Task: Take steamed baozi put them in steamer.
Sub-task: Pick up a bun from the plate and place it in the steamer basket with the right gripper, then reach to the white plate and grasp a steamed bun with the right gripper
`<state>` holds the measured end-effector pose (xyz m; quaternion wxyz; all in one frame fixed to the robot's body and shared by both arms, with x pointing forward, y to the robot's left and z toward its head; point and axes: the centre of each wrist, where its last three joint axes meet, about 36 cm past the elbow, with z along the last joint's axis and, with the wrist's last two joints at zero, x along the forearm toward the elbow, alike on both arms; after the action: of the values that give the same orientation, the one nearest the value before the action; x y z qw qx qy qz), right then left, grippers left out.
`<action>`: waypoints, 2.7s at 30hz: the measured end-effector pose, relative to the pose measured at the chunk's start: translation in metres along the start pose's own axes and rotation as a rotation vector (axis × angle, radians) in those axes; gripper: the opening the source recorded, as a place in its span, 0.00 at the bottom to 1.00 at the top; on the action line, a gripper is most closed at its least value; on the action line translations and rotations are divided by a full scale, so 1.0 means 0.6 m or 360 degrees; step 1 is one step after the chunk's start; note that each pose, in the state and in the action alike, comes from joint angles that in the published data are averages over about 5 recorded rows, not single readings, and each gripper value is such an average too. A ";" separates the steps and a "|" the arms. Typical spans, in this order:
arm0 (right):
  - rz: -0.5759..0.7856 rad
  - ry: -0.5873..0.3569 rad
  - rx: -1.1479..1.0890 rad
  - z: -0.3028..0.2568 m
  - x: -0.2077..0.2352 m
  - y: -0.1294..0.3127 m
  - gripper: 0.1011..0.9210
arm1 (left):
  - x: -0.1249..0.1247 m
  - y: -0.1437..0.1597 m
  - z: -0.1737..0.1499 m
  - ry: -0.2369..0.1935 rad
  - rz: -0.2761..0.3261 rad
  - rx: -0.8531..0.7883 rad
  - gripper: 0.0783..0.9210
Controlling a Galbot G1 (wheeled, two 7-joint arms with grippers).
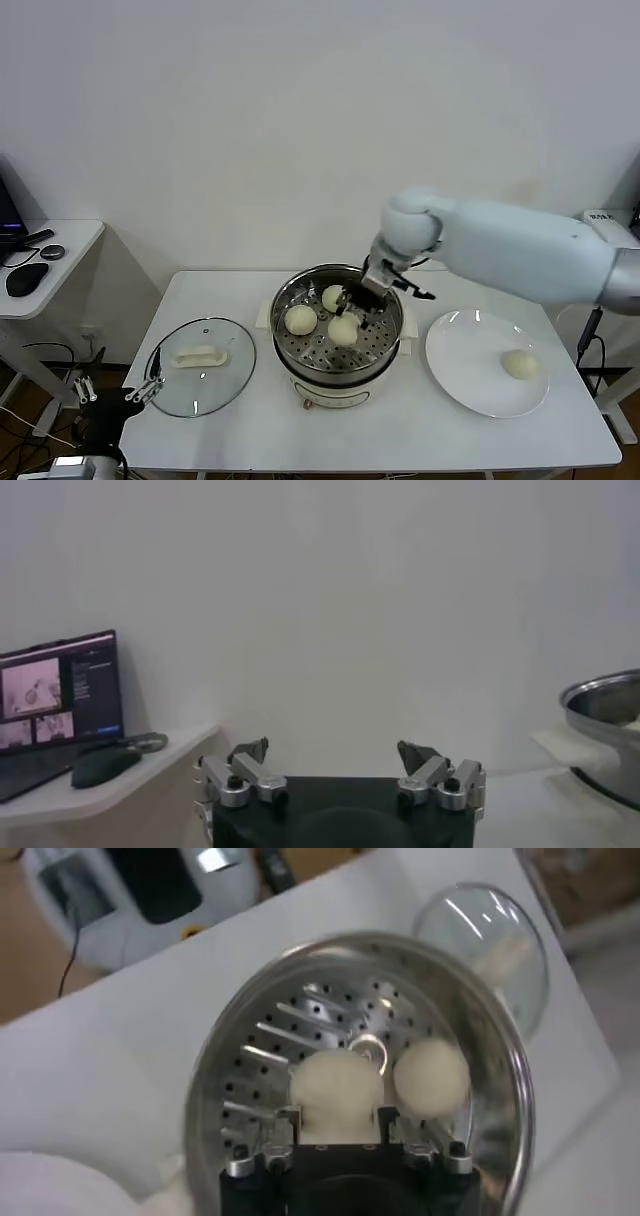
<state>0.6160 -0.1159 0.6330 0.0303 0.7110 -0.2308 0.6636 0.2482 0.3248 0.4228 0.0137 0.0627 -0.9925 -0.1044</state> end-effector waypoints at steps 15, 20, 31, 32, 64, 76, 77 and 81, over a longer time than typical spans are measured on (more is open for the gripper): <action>-0.0143 0.0026 0.0519 -0.057 -0.076 -0.057 0.47 | 0.000 0.004 0.002 -0.0004 -0.0024 -0.0002 0.88; -0.0162 0.0047 0.0582 -0.059 -0.080 -0.057 0.59 | 0.001 0.002 0.003 -0.0003 -0.0026 0.0003 0.88; -0.0036 0.0178 0.0415 -0.030 -0.002 -0.034 0.88 | -0.004 0.004 -0.002 -0.0024 -0.0017 -0.0005 0.88; -0.0012 0.0199 0.0361 -0.024 0.011 -0.027 0.88 | -0.005 0.004 -0.003 -0.0026 -0.0016 -0.0006 0.88; 0.0031 0.0552 -0.1532 0.148 0.085 0.507 0.88 | -0.020 -0.006 0.024 0.0008 0.0099 -0.0027 0.88; -0.0049 0.0596 -0.1743 0.179 0.004 0.609 0.88 | -0.019 0.000 0.032 0.0041 0.0078 -0.0035 0.88; -0.0056 0.0598 -0.1757 0.181 -0.003 0.615 0.88 | -0.019 0.000 0.032 0.0043 0.0077 -0.0034 0.88; -0.0072 0.0604 -0.1805 0.186 -0.025 0.635 0.88 | -0.018 0.000 0.034 0.0048 0.0074 -0.0035 0.88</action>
<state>0.5790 -0.4900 0.5053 0.4599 0.4575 -0.5245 0.5515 0.2579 0.3303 0.4029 0.0318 0.0412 -0.9921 -0.1140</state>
